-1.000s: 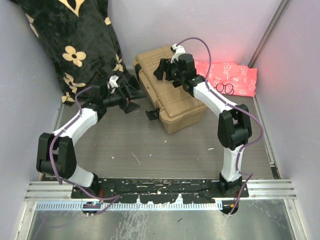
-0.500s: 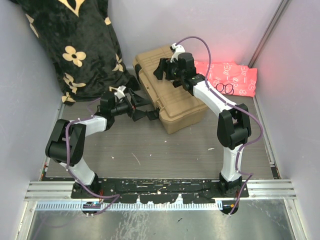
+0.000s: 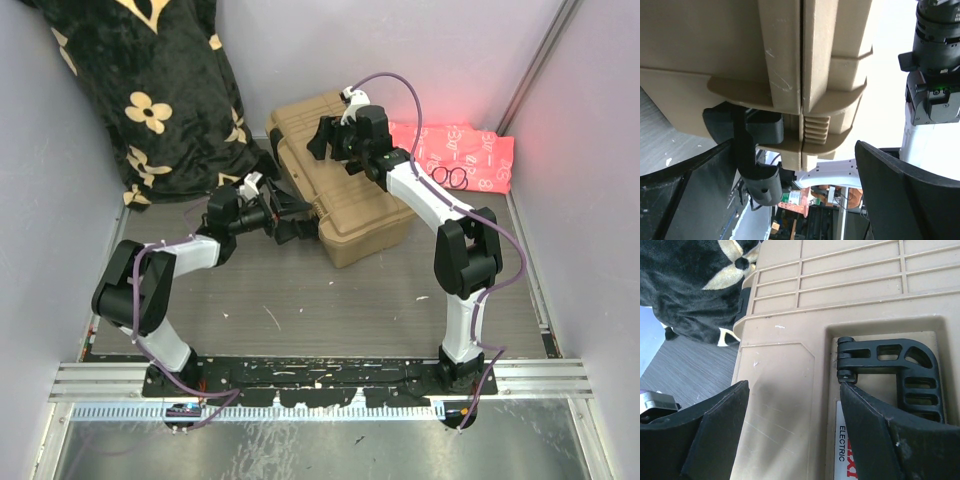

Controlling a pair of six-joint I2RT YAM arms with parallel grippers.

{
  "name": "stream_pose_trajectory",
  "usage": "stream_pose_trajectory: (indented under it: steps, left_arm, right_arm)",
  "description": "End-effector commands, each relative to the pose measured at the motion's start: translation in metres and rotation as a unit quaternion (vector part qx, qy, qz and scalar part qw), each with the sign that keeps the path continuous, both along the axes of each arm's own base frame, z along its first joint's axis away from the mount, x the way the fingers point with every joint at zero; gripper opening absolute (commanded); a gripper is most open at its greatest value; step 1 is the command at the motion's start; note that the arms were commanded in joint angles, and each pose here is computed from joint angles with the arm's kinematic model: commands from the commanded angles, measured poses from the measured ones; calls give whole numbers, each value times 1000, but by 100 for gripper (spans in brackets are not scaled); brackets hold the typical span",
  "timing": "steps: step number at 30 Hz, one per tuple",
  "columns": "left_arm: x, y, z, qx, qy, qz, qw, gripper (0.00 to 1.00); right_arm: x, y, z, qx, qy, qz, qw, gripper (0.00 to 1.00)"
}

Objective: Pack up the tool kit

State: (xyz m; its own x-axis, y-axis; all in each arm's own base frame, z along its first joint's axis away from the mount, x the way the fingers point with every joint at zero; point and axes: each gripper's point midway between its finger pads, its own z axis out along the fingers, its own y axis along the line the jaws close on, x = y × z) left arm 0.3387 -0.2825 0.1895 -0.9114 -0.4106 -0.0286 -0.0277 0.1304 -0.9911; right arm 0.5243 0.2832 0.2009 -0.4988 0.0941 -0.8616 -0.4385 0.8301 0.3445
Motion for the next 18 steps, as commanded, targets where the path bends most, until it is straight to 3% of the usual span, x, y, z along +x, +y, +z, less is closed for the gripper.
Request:
stream_pose_trajectory:
  steps: [1,18]
  left_arm:
    - [-20,-7,41,-32,-55,-22,998,98]
    - [-16,-22,43,-37,-53,-43,997,98]
  right_arm:
    - [-186,-102,-247,-232,486,-39,842,80]
    - [-181,-100,-243,-231,482,-42,844,80]
